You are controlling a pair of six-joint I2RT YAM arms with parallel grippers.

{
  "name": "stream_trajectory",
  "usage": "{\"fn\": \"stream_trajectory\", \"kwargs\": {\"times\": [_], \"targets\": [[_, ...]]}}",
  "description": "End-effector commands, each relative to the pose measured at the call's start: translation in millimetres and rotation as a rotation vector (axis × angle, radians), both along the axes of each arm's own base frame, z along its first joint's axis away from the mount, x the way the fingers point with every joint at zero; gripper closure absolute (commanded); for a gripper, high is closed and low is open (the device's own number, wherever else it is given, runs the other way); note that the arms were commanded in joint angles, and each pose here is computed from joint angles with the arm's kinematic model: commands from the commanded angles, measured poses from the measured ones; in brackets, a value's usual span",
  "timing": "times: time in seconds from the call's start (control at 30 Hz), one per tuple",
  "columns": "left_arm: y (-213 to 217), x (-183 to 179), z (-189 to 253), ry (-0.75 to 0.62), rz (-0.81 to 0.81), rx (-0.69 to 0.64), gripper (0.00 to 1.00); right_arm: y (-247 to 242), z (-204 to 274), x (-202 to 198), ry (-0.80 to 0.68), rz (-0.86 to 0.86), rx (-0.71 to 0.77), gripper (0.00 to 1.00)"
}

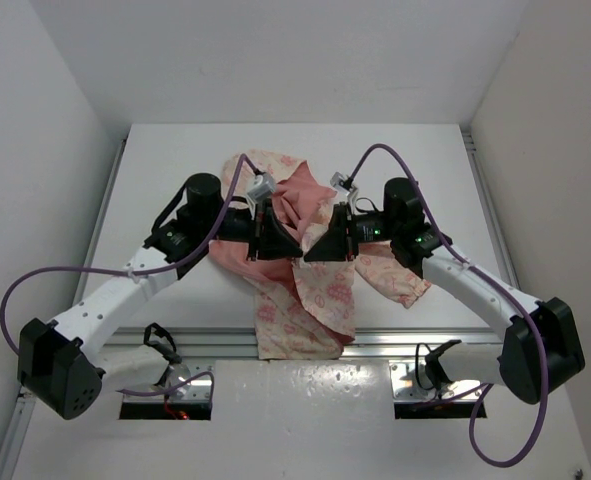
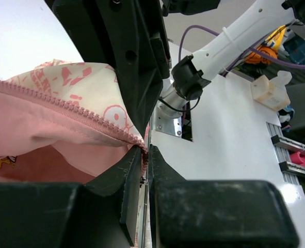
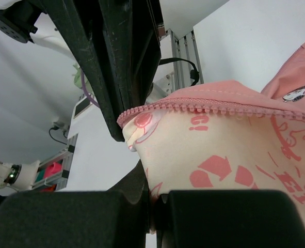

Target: Zip up the jacket

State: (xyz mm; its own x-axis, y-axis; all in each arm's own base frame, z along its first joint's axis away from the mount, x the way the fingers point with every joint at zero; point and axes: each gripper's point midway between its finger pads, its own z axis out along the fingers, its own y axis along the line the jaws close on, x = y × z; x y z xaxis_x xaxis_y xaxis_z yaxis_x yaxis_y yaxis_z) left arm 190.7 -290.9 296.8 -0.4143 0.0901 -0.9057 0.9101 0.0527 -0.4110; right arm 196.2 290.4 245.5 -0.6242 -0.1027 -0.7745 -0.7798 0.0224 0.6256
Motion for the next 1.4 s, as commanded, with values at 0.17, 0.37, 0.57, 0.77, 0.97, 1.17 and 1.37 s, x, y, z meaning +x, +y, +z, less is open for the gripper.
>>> {"fn": "stream_trajectory", "kwargs": {"times": [0.17,0.37,0.57,0.77,0.97,1.17,1.37], "targets": [[-7,-5,3,-0.027,-0.025,-0.014,0.66,1,29,10,-0.120,-0.007,0.064,1.00],[-8,2,-4,-0.023,0.005,0.001,0.69,-1,35,7,-0.119,-0.006,0.086,1.00],[-8,2,-2,-0.032,0.005,-0.005,0.91,-2,33,3,-0.139,0.013,0.089,1.00],[-10,10,12,-0.014,0.062,-0.043,1.00,-21,-1,7,-0.117,-0.064,-0.083,0.29],[-19,10,20,0.012,0.071,-0.087,1.00,-52,17,11,-0.125,-0.148,-0.052,0.27],[-34,10,9,0.115,0.041,-0.085,1.00,-44,42,22,-0.092,-0.185,0.065,0.25],[-40,21,16,0.158,0.074,-0.113,1.00,-33,51,7,0.021,-0.085,0.098,0.36]]}}
